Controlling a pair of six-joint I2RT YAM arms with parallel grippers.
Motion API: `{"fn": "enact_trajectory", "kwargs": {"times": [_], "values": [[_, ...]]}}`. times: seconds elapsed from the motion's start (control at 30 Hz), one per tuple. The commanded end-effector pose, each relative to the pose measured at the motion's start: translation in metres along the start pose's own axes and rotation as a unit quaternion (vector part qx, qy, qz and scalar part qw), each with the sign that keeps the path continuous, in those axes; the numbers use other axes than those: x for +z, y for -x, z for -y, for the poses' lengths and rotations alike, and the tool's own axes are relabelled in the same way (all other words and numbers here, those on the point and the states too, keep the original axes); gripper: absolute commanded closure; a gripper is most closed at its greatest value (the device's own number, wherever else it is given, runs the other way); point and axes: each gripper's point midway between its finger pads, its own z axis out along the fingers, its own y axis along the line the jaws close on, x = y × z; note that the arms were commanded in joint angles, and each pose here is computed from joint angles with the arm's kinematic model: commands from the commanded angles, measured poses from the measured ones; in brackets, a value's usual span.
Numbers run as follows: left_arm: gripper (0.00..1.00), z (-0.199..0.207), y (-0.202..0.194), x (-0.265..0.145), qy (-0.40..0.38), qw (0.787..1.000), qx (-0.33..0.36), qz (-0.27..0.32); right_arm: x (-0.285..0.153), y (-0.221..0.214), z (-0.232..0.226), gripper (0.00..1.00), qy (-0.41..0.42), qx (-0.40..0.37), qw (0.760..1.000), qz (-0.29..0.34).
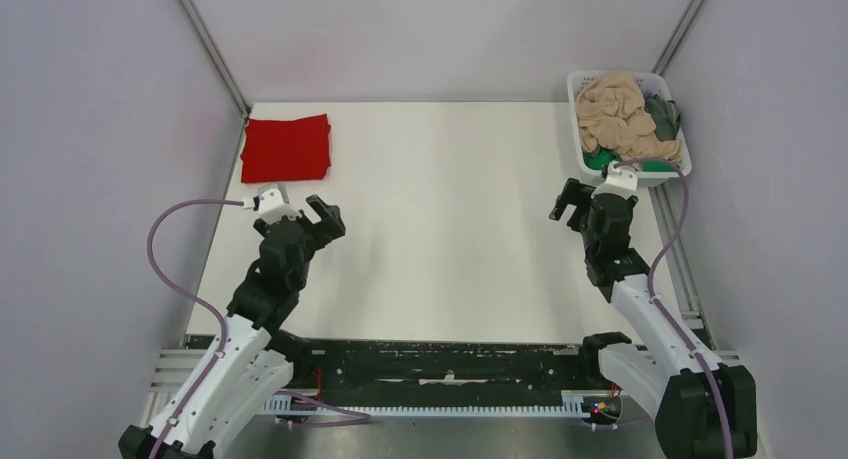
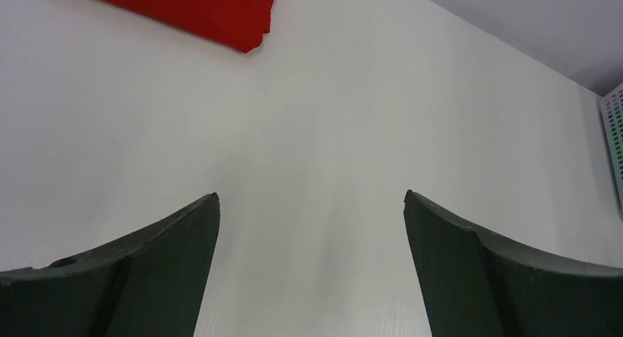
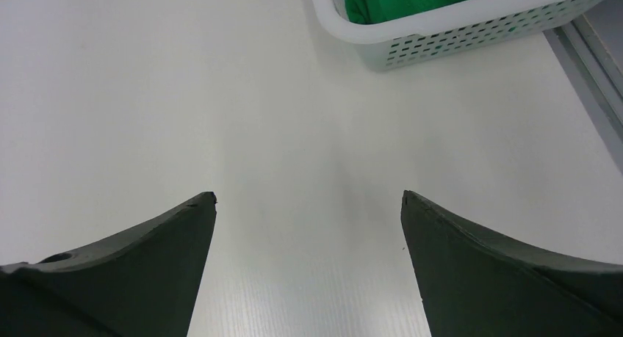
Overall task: Fold and stack the t-shirts
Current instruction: Grab crumpled tshirt from bin with the right arm
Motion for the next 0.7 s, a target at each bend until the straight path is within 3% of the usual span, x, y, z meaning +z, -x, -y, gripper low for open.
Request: {"fn": "enact_trajectory", "kwargs": {"times": [0.0, 0.27, 0.67], "values": [[0.00, 0.007, 0.013, -0.003, -0.008, 0.999, -0.027, 0.015, -0.001, 0.051, -0.012, 0.02, 0.015, 0.009, 0.998, 0.065], [0.00, 0.004, 0.011, -0.002, 0.000, 1.000, -0.025, 0.012, 0.046, 0.109, 0.002, 0.02, -0.064, -0.051, 0.994, 0.067], [0.00, -0.002, 0.003, 0.006, 0.023, 1.000, -0.014, 0.000, 0.164, 0.169, 0.046, 0.02, -0.107, -0.034, 0.992, 0.062]]}}
